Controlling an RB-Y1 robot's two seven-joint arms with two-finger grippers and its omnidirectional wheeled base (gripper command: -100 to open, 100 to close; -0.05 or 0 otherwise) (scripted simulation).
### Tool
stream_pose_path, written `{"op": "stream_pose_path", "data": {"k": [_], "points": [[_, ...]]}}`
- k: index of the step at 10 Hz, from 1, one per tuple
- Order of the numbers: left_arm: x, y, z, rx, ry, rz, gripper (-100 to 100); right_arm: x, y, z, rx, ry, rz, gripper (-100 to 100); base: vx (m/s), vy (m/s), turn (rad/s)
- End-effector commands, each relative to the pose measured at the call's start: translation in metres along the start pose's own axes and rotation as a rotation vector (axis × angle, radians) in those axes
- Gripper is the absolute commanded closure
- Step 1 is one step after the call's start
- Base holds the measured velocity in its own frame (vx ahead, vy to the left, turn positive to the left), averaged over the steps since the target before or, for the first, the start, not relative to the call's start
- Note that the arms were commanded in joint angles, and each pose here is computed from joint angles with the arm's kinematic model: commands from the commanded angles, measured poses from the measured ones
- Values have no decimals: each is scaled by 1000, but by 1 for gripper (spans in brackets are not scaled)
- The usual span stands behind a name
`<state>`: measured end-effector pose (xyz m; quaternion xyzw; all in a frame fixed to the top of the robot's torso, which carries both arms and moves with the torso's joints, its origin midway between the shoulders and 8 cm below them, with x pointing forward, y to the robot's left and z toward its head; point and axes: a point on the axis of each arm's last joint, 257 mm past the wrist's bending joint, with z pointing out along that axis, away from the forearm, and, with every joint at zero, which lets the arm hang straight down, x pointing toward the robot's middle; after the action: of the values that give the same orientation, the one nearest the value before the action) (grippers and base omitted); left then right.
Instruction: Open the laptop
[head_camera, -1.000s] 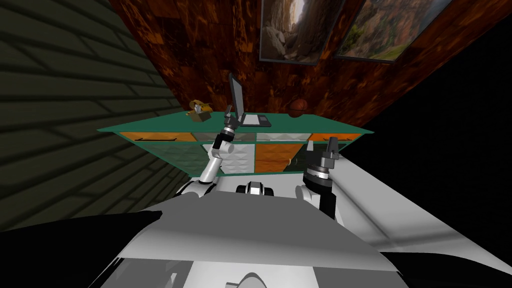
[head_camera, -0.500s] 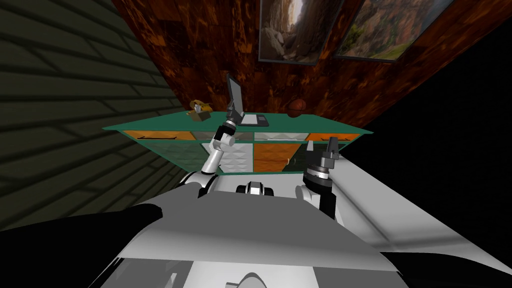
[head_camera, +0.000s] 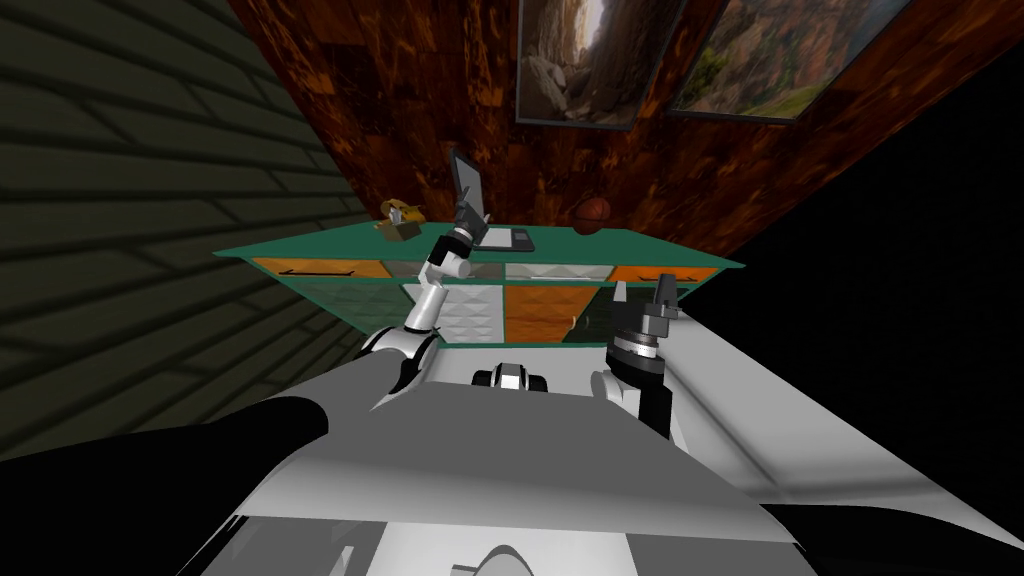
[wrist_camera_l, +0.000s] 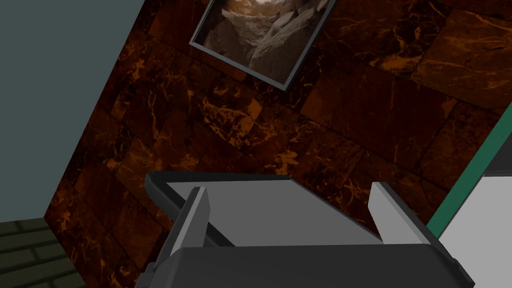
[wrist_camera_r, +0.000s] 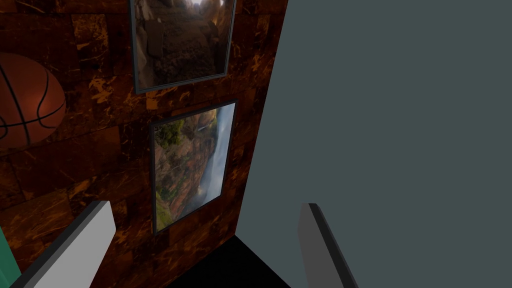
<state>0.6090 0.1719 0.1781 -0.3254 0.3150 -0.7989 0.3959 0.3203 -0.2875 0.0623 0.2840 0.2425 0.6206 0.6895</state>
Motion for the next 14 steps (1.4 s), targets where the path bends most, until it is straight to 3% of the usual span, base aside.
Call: {"op": "stream_pose_path", "data": {"k": [1,2,3,4,5,8,11,12,13,14], "points": [[-2,-8,21,-23,-13,-27,-100,0,0,0,0,0,0,0,-18,-57,24],[-16,-4,29,-56,-45,-52,-100,0,0,0,0,0,0,0,-30,-67,33],[-10,-11,37,-48,-36,-51,-100,0,0,0,0,0,0,0,-24,-61,25],[-22,-10,45,-78,-67,-75,-100,0,0,0,0,0,0,0,-27,-66,52],[-18,-14,51,-72,-62,-75,-100,0,0,0,0,0,0,0,-26,-53,22],[-38,-23,70,-116,-124,-125,-100,0,0,0,0,0,0,0,-24,-56,30],[-55,-24,82,-146,-174,-155,-100,0,0,0,0,0,0,0,-29,-50,28],[-63,-32,89,-159,-204,-181,-100,0,0,0,0,0,0,0,-34,-51,36],[-69,-27,89,-168,-217,-184,-100,0,0,0,0,0,0,0,-16,-49,22],[-77,-35,95,-180,-249,-212,-100,0,0,0,0,0,0,0,-19,-65,32]]}}
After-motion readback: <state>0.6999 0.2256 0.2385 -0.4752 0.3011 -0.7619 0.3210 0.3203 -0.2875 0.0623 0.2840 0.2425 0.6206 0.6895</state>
